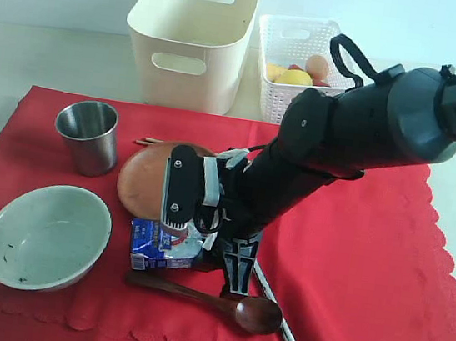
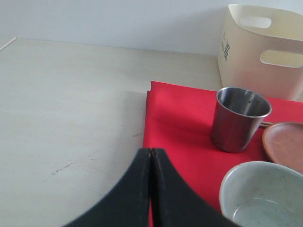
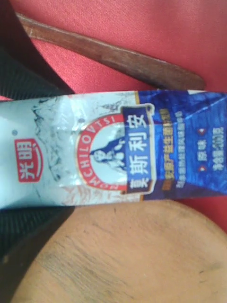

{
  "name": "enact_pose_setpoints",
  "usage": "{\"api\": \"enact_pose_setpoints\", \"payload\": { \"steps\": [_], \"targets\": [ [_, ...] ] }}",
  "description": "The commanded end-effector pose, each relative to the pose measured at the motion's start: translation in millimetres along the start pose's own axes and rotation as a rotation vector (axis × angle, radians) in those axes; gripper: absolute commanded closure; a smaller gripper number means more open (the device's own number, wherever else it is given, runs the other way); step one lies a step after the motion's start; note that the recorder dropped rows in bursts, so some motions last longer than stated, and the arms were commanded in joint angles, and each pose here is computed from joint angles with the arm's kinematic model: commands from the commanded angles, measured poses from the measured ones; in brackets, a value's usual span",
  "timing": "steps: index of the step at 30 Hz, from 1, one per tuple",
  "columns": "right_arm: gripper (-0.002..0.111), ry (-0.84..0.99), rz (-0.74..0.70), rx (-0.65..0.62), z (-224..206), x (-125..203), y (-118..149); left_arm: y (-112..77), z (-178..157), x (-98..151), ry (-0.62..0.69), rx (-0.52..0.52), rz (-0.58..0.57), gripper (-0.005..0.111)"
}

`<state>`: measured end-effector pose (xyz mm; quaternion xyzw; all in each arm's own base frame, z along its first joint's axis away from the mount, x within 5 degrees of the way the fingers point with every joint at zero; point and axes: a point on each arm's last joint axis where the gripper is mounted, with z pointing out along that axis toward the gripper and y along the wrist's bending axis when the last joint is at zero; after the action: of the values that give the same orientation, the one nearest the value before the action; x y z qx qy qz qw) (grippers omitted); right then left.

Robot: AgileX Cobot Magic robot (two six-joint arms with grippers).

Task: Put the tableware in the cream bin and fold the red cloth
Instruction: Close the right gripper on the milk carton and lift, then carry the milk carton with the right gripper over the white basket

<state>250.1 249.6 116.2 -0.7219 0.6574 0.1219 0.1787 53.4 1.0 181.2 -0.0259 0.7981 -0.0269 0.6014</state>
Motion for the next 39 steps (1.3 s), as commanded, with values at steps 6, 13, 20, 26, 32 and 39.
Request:
{"api": "enact_pose_setpoints", "payload": {
  "steps": [6,13,20,26,32,39],
  "targets": [
    [0.108,-0.035,-0.014,0.051,-17,-9,-3,-0.1,0,0,-0.011,0.001,-0.006,0.107],
    [0.108,-0.065,-0.022,0.089,-33,-16,-4,-0.1,0,0,-0.011,0.001,-0.006,0.107],
    [0.108,-0.091,-0.01,0.111,-46,-21,-4,-0.1,0,0,-0.011,0.001,-0.006,0.107],
    [0.108,-0.115,0.002,0.133,-59,-25,-3,-0.1,0,0,-0.011,0.001,-0.006,0.107],
    [0.108,-0.14,0.011,0.155,-72,-30,-2,-0.1,0,0,-0.011,0.001,-0.006,0.107],
    [0.108,-0.176,0.055,0.185,-89,-35,0,-0.1,0,0,-0.011,0.001,-0.006,0.107]
  ]
}}
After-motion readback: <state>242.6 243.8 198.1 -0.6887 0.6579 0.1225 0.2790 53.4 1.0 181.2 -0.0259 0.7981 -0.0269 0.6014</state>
